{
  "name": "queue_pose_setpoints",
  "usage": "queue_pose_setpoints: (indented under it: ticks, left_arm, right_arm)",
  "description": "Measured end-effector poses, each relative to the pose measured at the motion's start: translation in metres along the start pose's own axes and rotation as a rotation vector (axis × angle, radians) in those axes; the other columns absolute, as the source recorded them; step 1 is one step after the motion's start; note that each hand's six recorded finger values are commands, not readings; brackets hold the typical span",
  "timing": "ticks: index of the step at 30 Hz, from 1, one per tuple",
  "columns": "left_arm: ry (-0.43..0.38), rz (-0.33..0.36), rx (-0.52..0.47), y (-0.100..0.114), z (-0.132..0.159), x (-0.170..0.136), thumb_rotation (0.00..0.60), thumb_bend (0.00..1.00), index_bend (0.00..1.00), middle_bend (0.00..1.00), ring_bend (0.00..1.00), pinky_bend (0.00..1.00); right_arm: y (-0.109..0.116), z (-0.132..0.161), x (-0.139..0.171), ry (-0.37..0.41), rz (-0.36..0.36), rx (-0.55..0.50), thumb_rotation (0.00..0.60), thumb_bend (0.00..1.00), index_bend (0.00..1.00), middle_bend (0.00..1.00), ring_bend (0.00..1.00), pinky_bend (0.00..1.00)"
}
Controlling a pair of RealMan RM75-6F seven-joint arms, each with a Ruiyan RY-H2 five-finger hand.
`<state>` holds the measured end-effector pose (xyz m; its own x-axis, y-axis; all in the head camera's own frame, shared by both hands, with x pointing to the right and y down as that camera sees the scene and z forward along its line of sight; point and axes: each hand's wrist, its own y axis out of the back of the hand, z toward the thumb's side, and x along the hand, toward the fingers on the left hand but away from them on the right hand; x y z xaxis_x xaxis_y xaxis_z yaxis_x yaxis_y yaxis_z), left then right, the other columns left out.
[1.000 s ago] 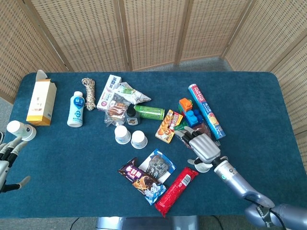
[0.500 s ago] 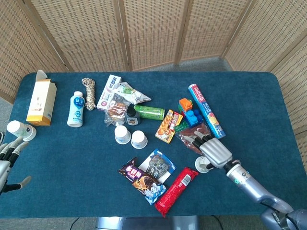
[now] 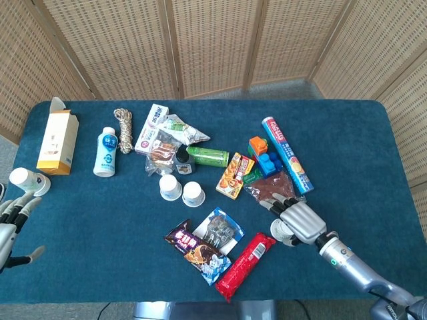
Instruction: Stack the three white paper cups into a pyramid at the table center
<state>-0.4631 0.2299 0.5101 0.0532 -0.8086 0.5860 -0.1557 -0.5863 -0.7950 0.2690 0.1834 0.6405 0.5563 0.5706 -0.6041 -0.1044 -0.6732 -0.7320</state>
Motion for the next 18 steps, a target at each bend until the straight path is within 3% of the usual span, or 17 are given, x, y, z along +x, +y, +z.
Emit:
queue_pose_setpoints:
  ticks: [12,18]
  left_arm:
    - [0.003,-0.003,0.003,-0.001,-0.001,0.0,0.6,0.28,0.04,0.0,0.0,0.0]
    - [0.006,-0.002,0.004,-0.001,-0.001,0.0,0.6,0.28,0.04,0.0,0.0,0.0]
  right_arm:
    - [-0.014,-0.014,0.004,-0.02,0.008,-0.023,0.6,0.08,0.11,0.18,0.1,0.27]
    - [-0.02,-0.019,0.01,-0.021,0.0,-0.035,0.6,0.13,0.16,0.24,0.19,0.34]
